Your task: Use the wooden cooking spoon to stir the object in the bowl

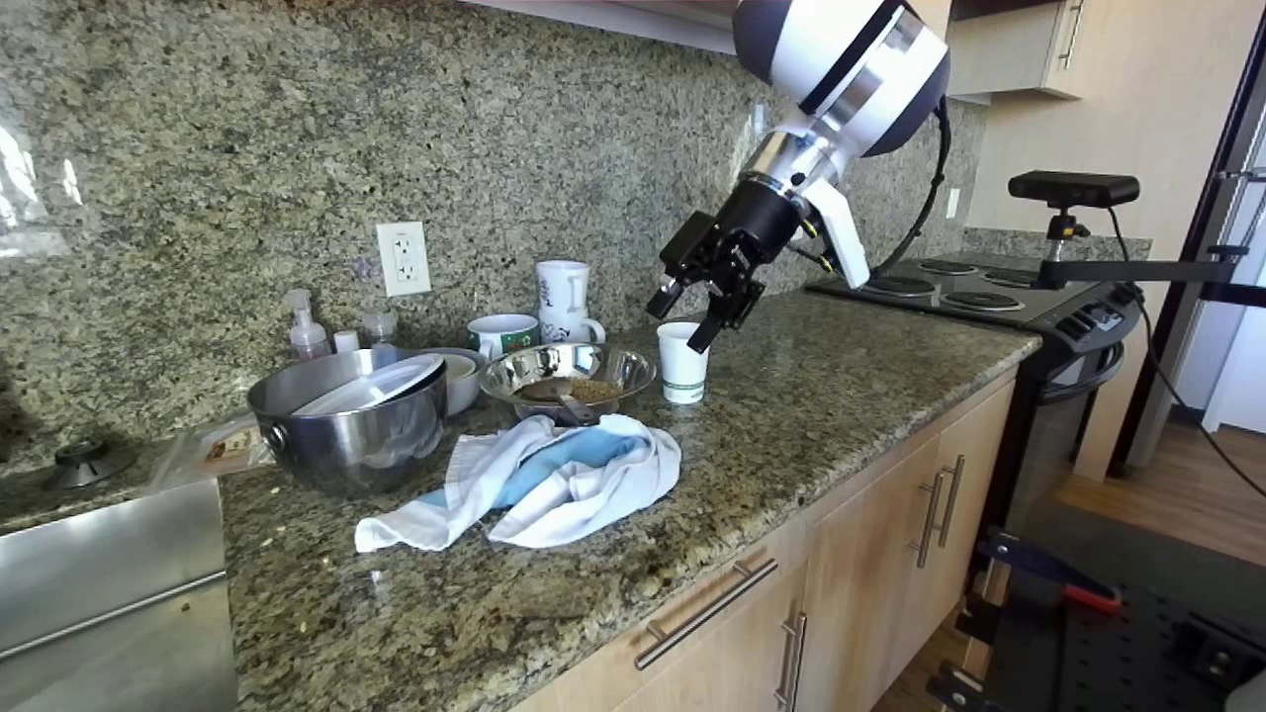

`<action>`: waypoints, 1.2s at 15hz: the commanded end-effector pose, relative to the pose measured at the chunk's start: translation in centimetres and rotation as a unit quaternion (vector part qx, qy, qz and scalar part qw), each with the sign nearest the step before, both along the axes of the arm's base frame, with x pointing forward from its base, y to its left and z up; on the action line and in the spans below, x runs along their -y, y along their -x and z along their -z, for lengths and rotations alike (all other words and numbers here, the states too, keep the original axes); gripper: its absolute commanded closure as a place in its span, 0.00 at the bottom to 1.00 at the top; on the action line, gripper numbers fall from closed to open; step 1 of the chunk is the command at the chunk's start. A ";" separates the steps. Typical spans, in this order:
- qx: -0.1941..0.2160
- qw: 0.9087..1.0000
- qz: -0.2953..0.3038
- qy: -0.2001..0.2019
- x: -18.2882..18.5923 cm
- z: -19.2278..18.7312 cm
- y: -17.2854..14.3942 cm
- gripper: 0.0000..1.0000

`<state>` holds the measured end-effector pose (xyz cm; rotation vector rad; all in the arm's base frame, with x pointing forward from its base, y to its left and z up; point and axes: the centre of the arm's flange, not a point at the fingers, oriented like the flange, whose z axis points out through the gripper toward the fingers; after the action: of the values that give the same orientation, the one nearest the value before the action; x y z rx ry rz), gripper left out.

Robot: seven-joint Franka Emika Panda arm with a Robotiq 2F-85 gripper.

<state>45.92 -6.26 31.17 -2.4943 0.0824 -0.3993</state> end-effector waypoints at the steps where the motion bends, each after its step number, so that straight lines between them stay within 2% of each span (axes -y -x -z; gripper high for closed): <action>1: 0.015 0.999 0.025 -0.026 -0.1 2.3 -1.6 0.00; 9: 0.025 0.994 0.067 -0.083 -1.1 7.0 -4.1 0.00; 18: 0.027 0.989 0.096 -0.112 -1.9 9.8 -6.0 0.00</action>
<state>51.09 -4.42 22.09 -2.2909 0.3308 -0.4856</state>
